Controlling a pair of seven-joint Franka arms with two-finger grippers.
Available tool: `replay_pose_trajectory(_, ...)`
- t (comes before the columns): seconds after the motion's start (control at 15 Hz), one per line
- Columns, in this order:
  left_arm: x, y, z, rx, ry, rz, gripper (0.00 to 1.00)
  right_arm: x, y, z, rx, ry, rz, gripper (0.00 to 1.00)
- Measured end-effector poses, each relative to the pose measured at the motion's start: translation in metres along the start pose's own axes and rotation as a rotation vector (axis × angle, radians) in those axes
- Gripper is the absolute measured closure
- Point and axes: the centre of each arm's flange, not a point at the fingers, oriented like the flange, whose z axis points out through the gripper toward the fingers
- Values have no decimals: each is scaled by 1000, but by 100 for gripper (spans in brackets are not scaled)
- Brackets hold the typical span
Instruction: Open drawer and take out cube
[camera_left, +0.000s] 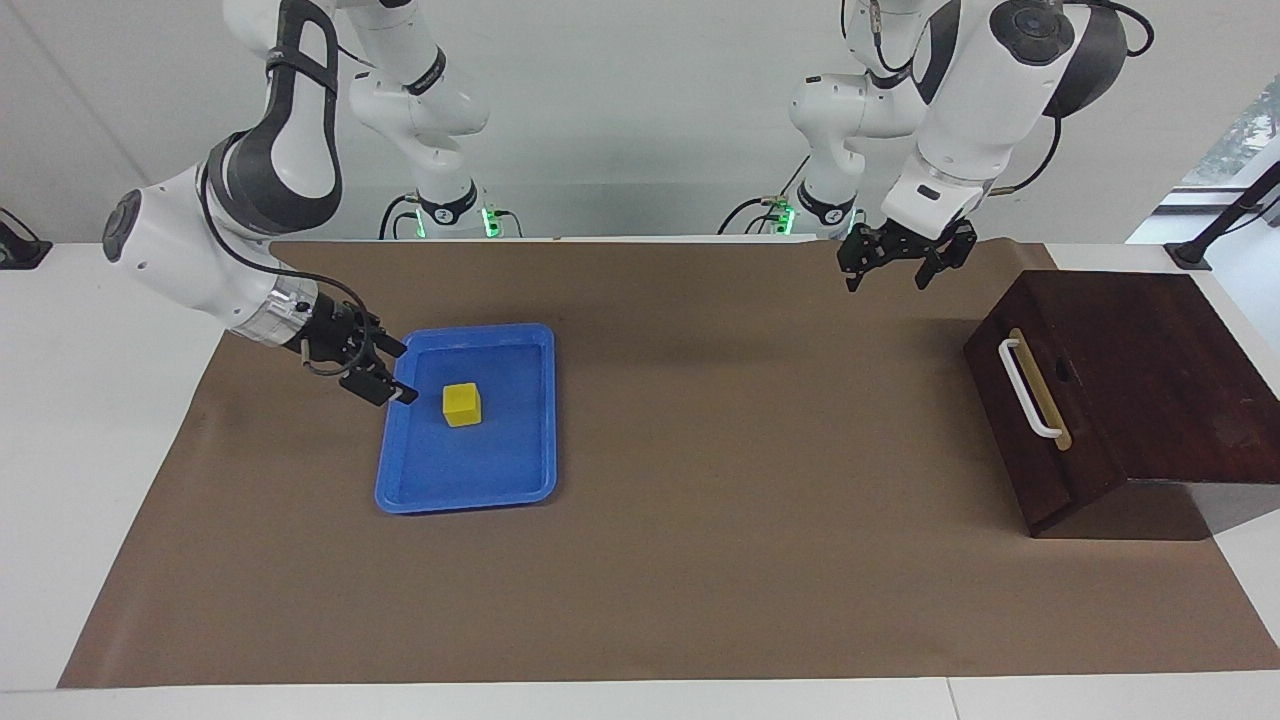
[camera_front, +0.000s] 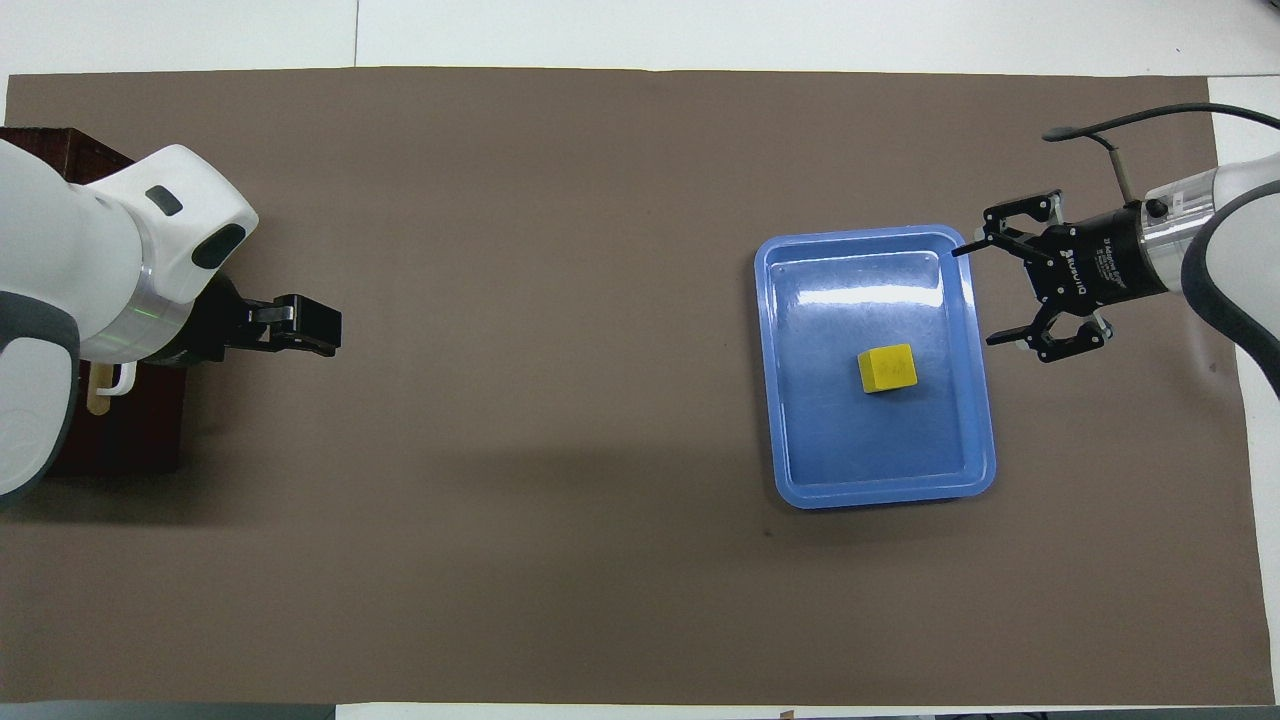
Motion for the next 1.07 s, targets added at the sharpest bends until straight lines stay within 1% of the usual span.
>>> replay_pose_trajectory(0.27,0,-2,0,0,0,-4,0,-10,-7,-18,-39,71,-57,0)
replay_pose_trajectory(0.4,0,-2,0,0,0,-4,0,-15,-9,-24,-74,102,-110,0)
replay_pose_trajectory(0.6,0,-2,0,0,0,-4,0,-24,-8,-40,-149,124,-267,0)
replay_pose_trajectory(0.73,0,-2,0,0,0,-4,0,-32,-7,-57,-184,147,-384,0)
replay_pose_trajectory(0.93,1,-2,0,0,1,-4,0,-46,1,-79,-234,180,-566,0)
replay_pose_trajectory(1.07,1,-2,0,0,1,-4,0,-60,6,-91,-289,208,-676,0)
